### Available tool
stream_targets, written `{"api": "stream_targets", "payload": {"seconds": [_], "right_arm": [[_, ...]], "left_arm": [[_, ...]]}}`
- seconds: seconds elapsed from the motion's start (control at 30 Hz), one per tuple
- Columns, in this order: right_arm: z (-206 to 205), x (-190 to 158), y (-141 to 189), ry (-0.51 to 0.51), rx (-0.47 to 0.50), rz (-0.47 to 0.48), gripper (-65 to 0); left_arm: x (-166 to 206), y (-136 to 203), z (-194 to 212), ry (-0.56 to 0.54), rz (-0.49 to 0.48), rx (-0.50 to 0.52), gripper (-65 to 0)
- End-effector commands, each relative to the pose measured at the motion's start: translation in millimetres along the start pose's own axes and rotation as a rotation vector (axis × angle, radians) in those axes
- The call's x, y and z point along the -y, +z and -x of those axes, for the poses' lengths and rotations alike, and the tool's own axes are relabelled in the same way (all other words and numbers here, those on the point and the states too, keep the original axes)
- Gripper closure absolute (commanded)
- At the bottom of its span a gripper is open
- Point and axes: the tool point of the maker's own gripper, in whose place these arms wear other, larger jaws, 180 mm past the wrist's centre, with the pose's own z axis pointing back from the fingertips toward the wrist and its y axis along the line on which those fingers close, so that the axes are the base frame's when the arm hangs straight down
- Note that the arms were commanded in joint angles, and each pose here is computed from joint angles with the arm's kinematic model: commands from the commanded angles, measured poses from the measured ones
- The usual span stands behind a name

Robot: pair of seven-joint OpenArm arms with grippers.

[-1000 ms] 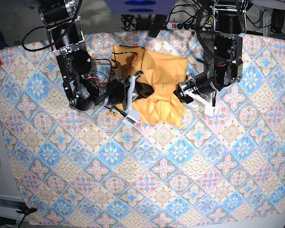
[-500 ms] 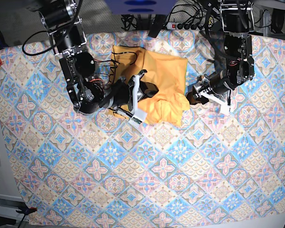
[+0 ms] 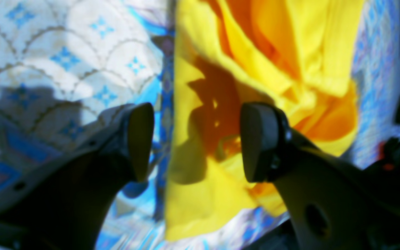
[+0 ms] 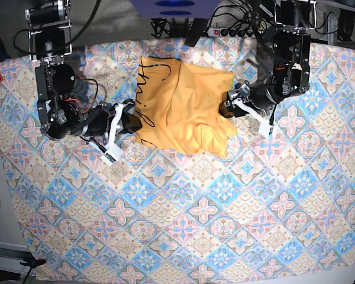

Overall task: Fold the T-shirt properly
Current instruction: 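Regrasp the shirt edge with the left gripper and lift it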

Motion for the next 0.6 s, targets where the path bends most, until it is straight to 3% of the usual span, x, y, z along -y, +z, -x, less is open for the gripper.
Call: {"api": "stream_targets", "payload": {"seconds": [0.0,0.17,0.57], "right_arm": [[-13,-1,4,0.019,0.043,-0.005,-0.3],[-13,-3,3,0.018,0.047,-0.011,-0.3],[-14,-4,1,0.016,0.050,-0.015,-0.3]], "left_arm": [[10,2,-7,-0.022,0.027,0.018,-38.9],[35,20,-18,-0.089,0.068,0.076,-38.9],[46,25,-14,-0.162,0.084,0.059,-39.5]]}}
